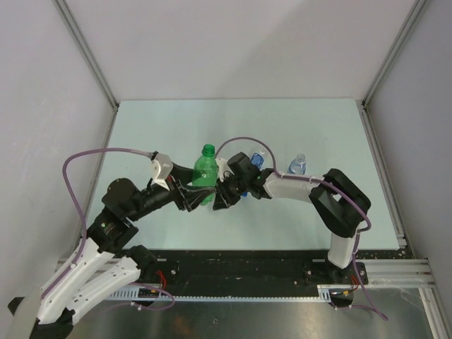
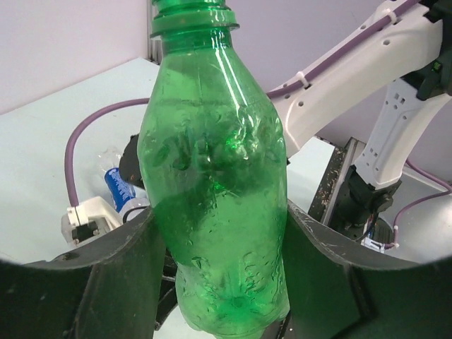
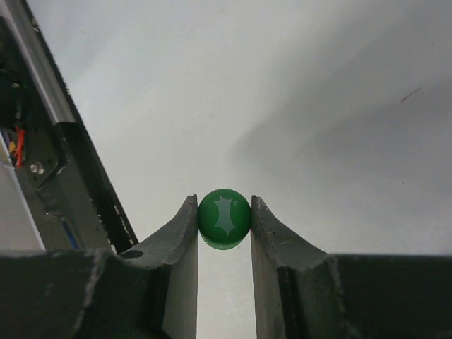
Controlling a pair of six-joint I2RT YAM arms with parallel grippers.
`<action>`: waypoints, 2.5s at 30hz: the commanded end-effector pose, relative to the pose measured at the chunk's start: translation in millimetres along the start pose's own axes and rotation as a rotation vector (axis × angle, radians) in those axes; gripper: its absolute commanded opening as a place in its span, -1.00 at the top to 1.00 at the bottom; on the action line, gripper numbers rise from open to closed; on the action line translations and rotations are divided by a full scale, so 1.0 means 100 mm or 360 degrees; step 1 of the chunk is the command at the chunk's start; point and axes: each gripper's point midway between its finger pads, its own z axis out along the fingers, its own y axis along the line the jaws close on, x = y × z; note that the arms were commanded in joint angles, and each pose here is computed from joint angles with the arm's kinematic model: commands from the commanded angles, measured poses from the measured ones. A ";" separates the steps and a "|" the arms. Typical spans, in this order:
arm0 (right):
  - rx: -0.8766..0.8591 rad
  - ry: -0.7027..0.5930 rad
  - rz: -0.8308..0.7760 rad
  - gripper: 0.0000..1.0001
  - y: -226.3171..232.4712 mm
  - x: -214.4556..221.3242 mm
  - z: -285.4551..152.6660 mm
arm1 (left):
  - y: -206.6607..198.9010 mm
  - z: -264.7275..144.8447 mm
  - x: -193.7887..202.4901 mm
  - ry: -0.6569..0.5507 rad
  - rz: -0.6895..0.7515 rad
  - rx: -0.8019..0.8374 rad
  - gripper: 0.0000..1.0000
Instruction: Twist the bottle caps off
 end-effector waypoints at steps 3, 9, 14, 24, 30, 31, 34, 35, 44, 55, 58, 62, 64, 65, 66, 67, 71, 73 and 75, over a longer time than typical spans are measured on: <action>0.0040 -0.0066 0.0023 0.01 -0.05 -0.12 0.08 | 0.04 -0.01 -0.01 -0.0021 -0.0001 -0.0032 1.00; 0.0065 -0.0137 0.0010 -0.56 -0.05 -0.27 -0.03 | 0.04 -0.01 0.02 -0.0008 -0.0013 -0.0033 1.00; 0.0061 -0.0209 0.0022 -0.67 -0.04 -0.42 -0.19 | 0.04 -0.01 0.04 0.0000 -0.0016 -0.0032 1.00; -0.0071 -0.0466 -0.0038 -0.79 0.17 -0.93 -0.90 | 0.00 -0.02 0.03 -0.0006 -0.0005 -0.0001 1.00; -0.0170 -0.0710 -0.0079 -0.92 0.39 -1.27 -1.62 | -0.02 -0.02 0.02 -0.0004 -0.0007 0.0020 1.00; -0.0192 -0.0742 -0.0096 -0.94 0.44 -1.31 -1.73 | -0.03 -0.02 0.01 -0.0005 -0.0006 0.0025 1.00; -0.0257 -0.0846 -0.0183 -0.98 0.62 -1.40 -2.05 | -0.05 -0.02 -0.01 -0.0003 -0.0003 0.0048 1.00; -0.0284 -0.0884 -0.0222 -0.98 0.69 -1.43 -2.15 | -0.07 -0.01 -0.01 0.0002 -0.0003 0.0061 1.00; -0.0633 -0.1101 -0.0410 -0.99 1.34 -1.61 -2.81 | -0.19 0.05 0.02 0.0065 -0.0009 0.0201 1.00; -0.0957 -0.1124 -0.0346 -0.99 1.64 -1.75 -2.82 | -0.28 0.06 0.04 0.0097 -0.0018 0.0295 1.00; -0.0966 -0.1101 -0.0317 -0.98 1.65 -1.74 -2.74 | -0.29 0.06 0.04 0.0099 -0.0023 0.0298 1.00; -0.0952 -0.1081 -0.0311 -0.96 1.68 -1.72 -2.63 | -0.29 0.07 0.06 0.0109 -0.0028 0.0303 1.00; -0.0943 -0.1069 -0.0308 -0.93 1.69 -1.71 -2.58 | -0.29 0.08 0.07 0.0119 -0.0033 0.0307 1.00; -0.0938 -0.1062 -0.0307 -0.91 1.69 -1.70 -2.55 | -0.29 0.09 0.08 0.0123 -0.0035 0.0308 1.00; -0.0935 -0.1057 -0.0307 -0.87 1.69 -1.70 -2.53 | -0.28 0.09 0.08 0.0124 -0.0036 0.0307 1.00; -0.0933 -0.1051 -0.0306 -0.82 1.68 -1.69 -2.52 | -0.28 0.09 0.09 0.0127 -0.0037 0.0306 1.00; -0.0921 -0.1027 -0.0300 -0.40 1.66 -1.68 -2.44 | -0.27 0.10 0.09 0.0130 -0.0038 0.0302 1.00; -0.0908 -0.1011 -0.0292 -0.23 1.64 -1.66 -2.40 | -0.27 0.10 0.09 0.0129 -0.0037 0.0301 1.00; -0.0887 -0.0995 -0.0283 -0.10 1.61 -1.65 -2.35 | -0.27 0.10 0.09 0.0126 -0.0035 0.0301 1.00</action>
